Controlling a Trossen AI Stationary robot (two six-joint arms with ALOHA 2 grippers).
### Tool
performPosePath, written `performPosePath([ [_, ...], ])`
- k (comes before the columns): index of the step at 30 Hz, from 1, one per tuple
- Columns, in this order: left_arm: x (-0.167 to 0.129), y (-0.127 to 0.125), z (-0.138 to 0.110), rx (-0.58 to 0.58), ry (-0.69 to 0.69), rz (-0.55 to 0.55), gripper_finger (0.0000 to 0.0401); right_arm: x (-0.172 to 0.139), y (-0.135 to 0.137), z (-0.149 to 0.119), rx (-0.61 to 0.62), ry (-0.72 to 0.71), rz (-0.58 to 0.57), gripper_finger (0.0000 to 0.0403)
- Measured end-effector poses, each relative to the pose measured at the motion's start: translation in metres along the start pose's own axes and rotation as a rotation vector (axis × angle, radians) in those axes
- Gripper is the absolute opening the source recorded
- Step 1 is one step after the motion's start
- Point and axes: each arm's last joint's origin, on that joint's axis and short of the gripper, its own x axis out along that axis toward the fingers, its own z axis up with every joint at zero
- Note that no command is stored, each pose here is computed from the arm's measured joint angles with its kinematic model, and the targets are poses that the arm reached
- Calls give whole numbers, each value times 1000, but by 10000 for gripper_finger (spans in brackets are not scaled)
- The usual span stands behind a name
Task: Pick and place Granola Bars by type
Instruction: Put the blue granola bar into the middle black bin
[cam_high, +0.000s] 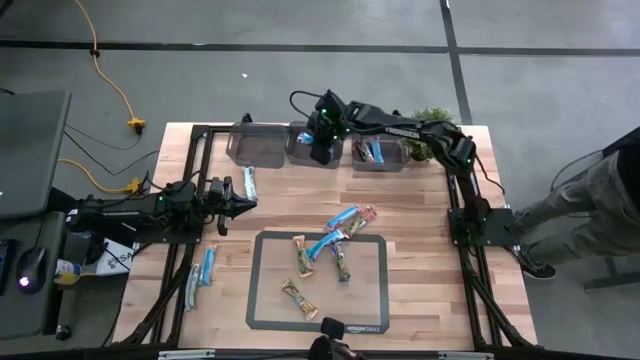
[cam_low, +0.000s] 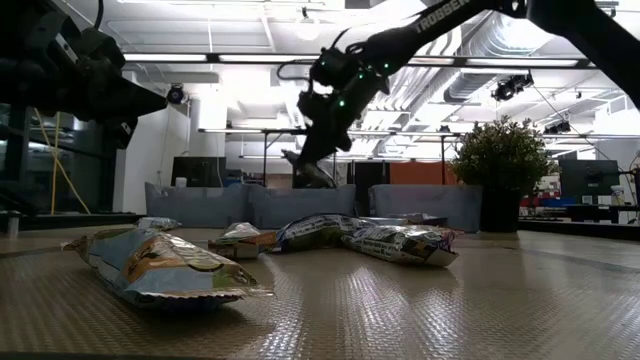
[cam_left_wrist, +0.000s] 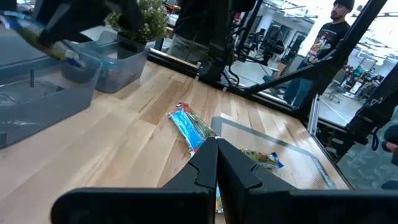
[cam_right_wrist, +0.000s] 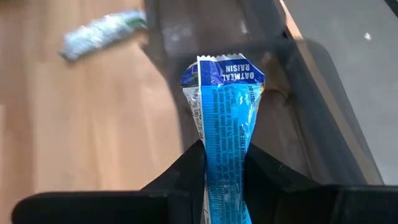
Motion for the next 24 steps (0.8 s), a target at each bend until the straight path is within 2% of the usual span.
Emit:
performPosePath([
  [8, 0, 0, 0, 0, 0, 0, 0, 2, -14, -5, 29, 28, -64, 78],
  [15, 0, 0, 0, 0, 0, 0, 0, 4, -12, -17, 6, 141, -34, 78],
  [24, 0, 0, 0, 0, 0, 0, 0, 3, -10, -24, 14, 206, -16, 78],
])
